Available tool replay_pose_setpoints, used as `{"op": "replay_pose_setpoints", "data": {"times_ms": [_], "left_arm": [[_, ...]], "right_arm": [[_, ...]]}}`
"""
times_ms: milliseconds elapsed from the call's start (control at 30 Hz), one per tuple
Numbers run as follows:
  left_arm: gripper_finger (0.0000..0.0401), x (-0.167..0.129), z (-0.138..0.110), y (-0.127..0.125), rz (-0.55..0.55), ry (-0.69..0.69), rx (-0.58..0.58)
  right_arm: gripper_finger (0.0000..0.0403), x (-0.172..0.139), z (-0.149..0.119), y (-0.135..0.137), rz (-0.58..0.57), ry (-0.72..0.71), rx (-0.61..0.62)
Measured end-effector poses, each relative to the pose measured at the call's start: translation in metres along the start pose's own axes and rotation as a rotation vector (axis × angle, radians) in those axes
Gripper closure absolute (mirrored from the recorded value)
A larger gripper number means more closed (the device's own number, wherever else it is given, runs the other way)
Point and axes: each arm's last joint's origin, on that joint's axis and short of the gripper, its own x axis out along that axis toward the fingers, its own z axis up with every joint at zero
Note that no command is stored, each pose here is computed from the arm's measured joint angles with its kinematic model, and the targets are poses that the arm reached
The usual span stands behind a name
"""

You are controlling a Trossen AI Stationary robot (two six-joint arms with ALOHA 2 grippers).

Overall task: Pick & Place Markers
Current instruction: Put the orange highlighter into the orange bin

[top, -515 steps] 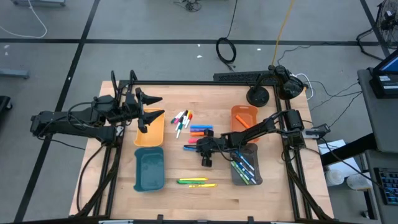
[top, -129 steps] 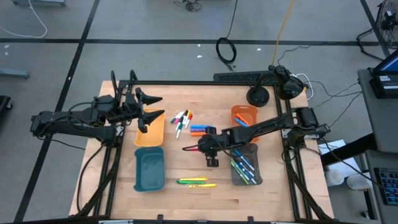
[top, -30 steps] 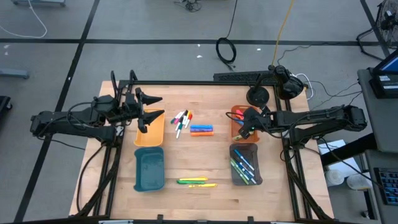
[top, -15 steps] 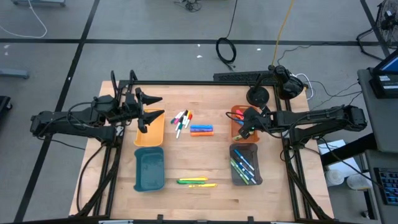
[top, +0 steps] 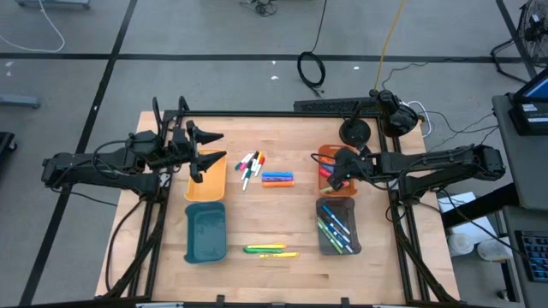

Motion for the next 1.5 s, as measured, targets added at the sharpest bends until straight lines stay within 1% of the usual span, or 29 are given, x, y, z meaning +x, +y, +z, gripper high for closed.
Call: {"op": "replay_pose_setpoints", "data": {"times_ms": [267,367,433,733,900,1067,1133,1267,1400,1500], "left_arm": [[0.0119,0.000,0.000,0.000,0.000,0.000,0.000],[0.0119,0.000,0.000,0.000,0.000,0.000,0.000],[0.0119,0.000,0.000,0.000,0.000,0.000,0.000],[0.0119,0.000,0.000,0.000,-0.001,0.000,0.000],[0.0119,0.000,0.000,0.000,0.000,0.000,0.000],[0.0119,0.000,0.000,0.000,0.000,0.000,0.000],[0.0119,0.000,0.000,0.000,0.000,0.000,0.000],[0.0119,0.000,0.000,0.000,0.000,0.000,0.000],[0.0119,0.000,0.000,0.000,0.000,0.000,0.000],[0.0119,0.000,0.000,0.000,0.000,0.000,0.000]], "right_arm": [[0.0259,-0.001,0.013,0.008,0.073,-0.120,-0.054],[0.0259,-0.002,0.017,0.012,0.138,-0.149,-0.097],[0.0259,-0.001,0.018,0.014,0.196,-0.171,-0.104],[0.0257,0.008,0.012,0.025,0.471,-0.310,-0.194],[0.0257,0.001,0.015,0.035,0.534,-0.394,-0.214],[0.0257,-0.005,0.016,0.057,0.613,-0.530,-0.282],[0.0256,-0.001,0.013,0.068,0.607,-0.540,-0.323],[0.0246,0.008,0.016,0.091,0.525,-0.493,-0.433],[0.0220,0.021,0.027,0.112,0.471,-0.381,-0.542],[0.0203,0.032,0.042,0.128,0.437,-0.303,-0.594]]}}
